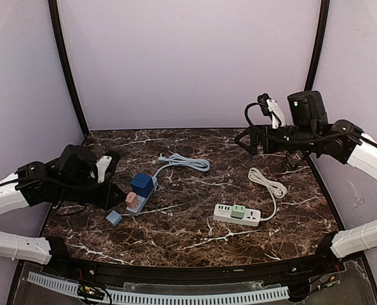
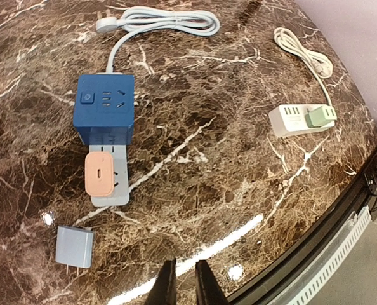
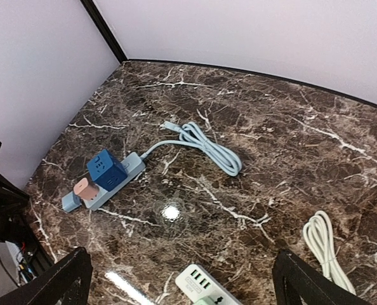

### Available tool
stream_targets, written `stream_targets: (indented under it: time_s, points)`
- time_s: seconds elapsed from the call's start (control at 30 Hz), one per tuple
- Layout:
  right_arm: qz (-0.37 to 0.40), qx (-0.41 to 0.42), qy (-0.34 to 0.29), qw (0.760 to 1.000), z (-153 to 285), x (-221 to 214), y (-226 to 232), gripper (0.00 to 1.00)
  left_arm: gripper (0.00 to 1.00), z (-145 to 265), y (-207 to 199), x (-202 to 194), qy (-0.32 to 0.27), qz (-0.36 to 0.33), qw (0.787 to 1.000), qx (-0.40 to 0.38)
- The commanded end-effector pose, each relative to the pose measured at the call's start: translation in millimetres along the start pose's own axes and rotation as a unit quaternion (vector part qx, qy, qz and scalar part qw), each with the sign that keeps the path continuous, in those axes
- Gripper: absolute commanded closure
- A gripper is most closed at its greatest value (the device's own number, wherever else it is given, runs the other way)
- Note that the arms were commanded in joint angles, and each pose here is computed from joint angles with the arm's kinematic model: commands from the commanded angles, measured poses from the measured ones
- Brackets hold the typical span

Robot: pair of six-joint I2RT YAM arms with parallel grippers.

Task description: Insert the plug

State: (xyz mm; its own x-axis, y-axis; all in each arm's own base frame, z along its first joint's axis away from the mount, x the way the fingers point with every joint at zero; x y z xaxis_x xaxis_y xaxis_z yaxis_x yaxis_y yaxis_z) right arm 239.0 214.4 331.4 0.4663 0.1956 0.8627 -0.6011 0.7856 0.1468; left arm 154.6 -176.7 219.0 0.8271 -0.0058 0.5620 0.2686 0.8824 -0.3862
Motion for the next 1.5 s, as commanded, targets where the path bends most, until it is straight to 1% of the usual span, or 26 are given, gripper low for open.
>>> stream_targets:
  time_s: [0.0, 0.07, 0.1, 0.13, 0.17, 0.2, 0.23, 0.27, 0.33, 0.4, 0.47, 0.57, 0.67, 0.73, 0.8, 0.83, 0.93, 1.03, 1.13, 1.23, 1.33, 1.47]
  points:
    - [-0.058, 0.054, 0.038, 0.996, -4, 4, 10, 0.01, 0.88, 1, -16, 5, 0.021, -0.071, 0.997, -0.027]
    - [-0.072, 0.057, 0.065, 0.994, -11, 2, 9, 0.01, 0.87, -1, -19, 11, 0.023, -0.086, 0.996, -0.018]
    - [-0.077, 0.056, 0.077, 0.992, -14, 2, 7, 0.01, 0.85, 2, -18, 14, 0.025, -0.089, 0.996, -0.007]
    - [-0.079, 0.056, 0.088, 0.991, -17, 1, 7, 0.01, 0.73, 0, -13, 17, 0.022, -0.089, 0.996, 0.022]
    - [-0.081, 0.054, 0.097, 0.991, -19, 0, 6, 0.01, 0.68, 0, -7, 16, 0.027, -0.077, 0.996, 0.047]
    - [-0.083, 0.051, 0.105, 0.99, -22, -2, 4, 0.01, 0.6, 0, 0, 18, 0.016, -0.061, 0.995, 0.075]
    - [-0.083, 0.049, 0.11, 0.989, -23, -4, 4, 0.01, 0.54, 0, 7, 18, 0.012, -0.055, 0.993, 0.1]
    - [-0.084, 0.048, 0.113, 0.989, -23, -6, 3, 0.01, 0.45, -2, 12, 14, 0.013, -0.035, 0.993, 0.113]
    - [-0.085, 0.045, 0.119, 0.988, -24, -10, 1, 0.01, 0.38, -4, 23, 7, 0.018, -0.018, 0.99, 0.14]
    - [-0.084, 0.044, 0.123, 0.988, -24, -15, 1, 0.01, 0.34, -7, 37, -3, 0.032, -0.002, 0.984, 0.173]
    - [-0.078, 0.044, 0.126, 0.988, -24, -18, 0, 0.01, 0.33, -10, 54, -17, 0.063, 0.014, 0.978, 0.201]
    - [-0.068, 0.044, 0.129, 0.988, -23, -22, -1, 0.02, 0.32, -16, 69, -33, 0.098, 0.031, 0.972, 0.212]
    - [-0.056, 0.042, 0.129, 0.989, -21, -24, -2, 0.01, 0.3, -24, 68, -36, 0.104, 0.028, 0.974, 0.197]
    - [-0.049, 0.043, 0.128, 0.99, -20, -23, -2, 0.01, 0.29, -30, 76, -37, 0.114, 0.039, 0.97, 0.21]
    - [-0.044, 0.044, 0.128, 0.99, -18, -23, -2, 0.01, 0.29, -39, 84, -38, 0.132, 0.052, 0.964, 0.226]
    - [-0.043, 0.044, 0.127, 0.99, -17, -22, -2, 0.01, 0.29, -45, 91, -39, 0.146, 0.063, 0.957, 0.243]
    - [-0.039, 0.044, 0.126, 0.99, -14, -21, -2, 0.01, 0.29, -61, 103, -40, 0.183, 0.067, 0.945, 0.262]
    - [-0.036, 0.044, 0.123, 0.991, -9, -21, -2, 0.01, 0.29, -77, 99, -42, 0.219, 0.047, 0.95, 0.219]
    - [-0.031, 0.041, 0.121, 0.991, -5, -21, -3, 0.01, 0.29, -88, 95, -40, 0.222, 0.034, 0.956, 0.188]
    - [-0.03, 0.038, 0.119, 0.992, 1, -21, -3, 0.02, 0.29, -95, 94, -45, 0.232, 0.029, 0.957, 0.169]
    - [-0.03, 0.036, 0.116, 0.992, 6, -21, -4, 0.01, 0.31, -101, 98, -55, 0.252, 0.032, 0.952, 0.169]
    - [-0.027, 0.028, 0.113, 0.993, 13, -22, -6, 0.01, 0.31, -107, 104, -58, 0.265, 0.021, 0.945, 0.188]
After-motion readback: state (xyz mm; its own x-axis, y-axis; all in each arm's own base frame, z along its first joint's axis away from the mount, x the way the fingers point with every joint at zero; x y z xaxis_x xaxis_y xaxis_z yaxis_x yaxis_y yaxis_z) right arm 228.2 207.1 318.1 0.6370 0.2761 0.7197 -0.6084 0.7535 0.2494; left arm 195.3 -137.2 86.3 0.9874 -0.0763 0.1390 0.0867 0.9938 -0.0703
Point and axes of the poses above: each gripper's point midway between its finger pads, its own z axis back along the fingers, its own y axis along the line the jaws close on, x = y × z, the point moved 5 cm from there along z, back along the fingers, and after that the axes turned 9 degrees about z, right-handed, at the moved point
